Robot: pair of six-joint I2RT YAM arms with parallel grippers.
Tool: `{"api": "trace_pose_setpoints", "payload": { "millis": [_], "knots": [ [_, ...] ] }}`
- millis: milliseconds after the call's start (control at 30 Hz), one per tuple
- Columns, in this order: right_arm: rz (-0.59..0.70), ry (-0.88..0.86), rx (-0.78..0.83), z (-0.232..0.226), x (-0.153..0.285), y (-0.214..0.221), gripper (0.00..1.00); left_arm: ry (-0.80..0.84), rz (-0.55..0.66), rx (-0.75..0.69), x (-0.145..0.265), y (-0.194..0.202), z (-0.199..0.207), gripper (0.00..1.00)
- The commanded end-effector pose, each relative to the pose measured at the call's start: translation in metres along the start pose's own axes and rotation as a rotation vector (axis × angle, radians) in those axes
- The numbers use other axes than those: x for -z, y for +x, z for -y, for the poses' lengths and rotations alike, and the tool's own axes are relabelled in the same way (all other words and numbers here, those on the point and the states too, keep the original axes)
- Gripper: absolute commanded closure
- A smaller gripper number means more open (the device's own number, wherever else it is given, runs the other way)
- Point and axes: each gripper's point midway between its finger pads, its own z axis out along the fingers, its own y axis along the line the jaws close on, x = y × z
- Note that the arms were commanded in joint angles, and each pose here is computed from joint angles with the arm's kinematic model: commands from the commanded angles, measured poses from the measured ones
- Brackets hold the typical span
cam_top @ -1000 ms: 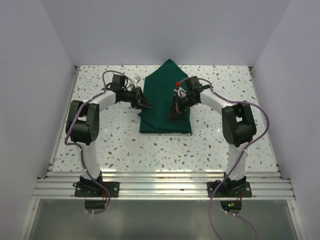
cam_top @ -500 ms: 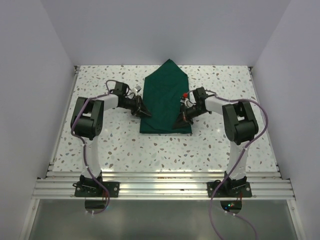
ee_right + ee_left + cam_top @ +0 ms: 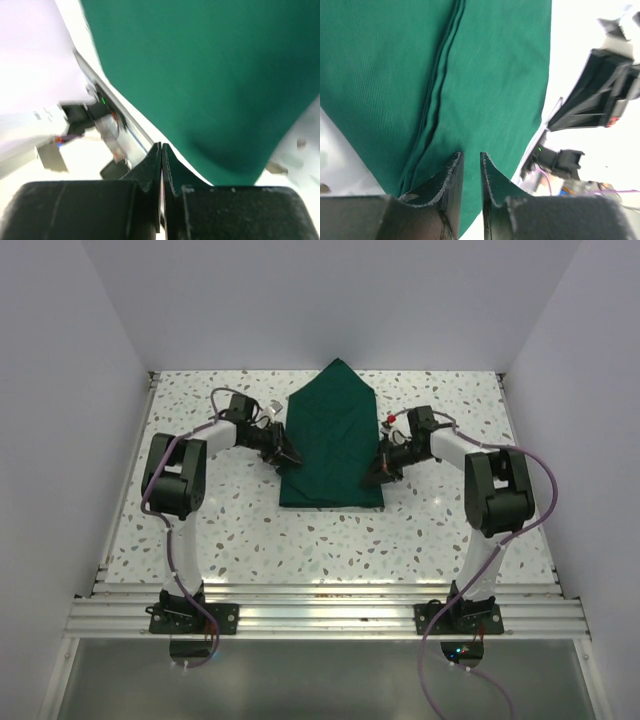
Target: Prepare the surgical pack
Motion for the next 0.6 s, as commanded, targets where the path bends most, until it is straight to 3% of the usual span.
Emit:
{"api": "trace_pose_setpoints", "payload": {
  "millis": [0,100,267,567],
  "knots": [
    [0.235,-0.078,0.168,-0.061,0.023,-0.072,1.0,0.023,0.143,-0.16,0.019,-0.044,0.036,0.76],
    [0.307,-0.105,0.15,-0.073,0.02,-0.115,1.0,0.08,0.207,-0.187,0.016,-0.069,0.052,0.76],
    [0.32,-0.102,0.13,-0.068,0.004,-0.166,1.0,0.154,0.279,-0.2,0.0,-0.104,0.051,0.79],
    [0.34,-0.167,0.083,-0.05,-0.024,-0.198,1.0,0.121,0.339,-0.102,-0.014,-0.141,0.016,0.8]
  ]
}}
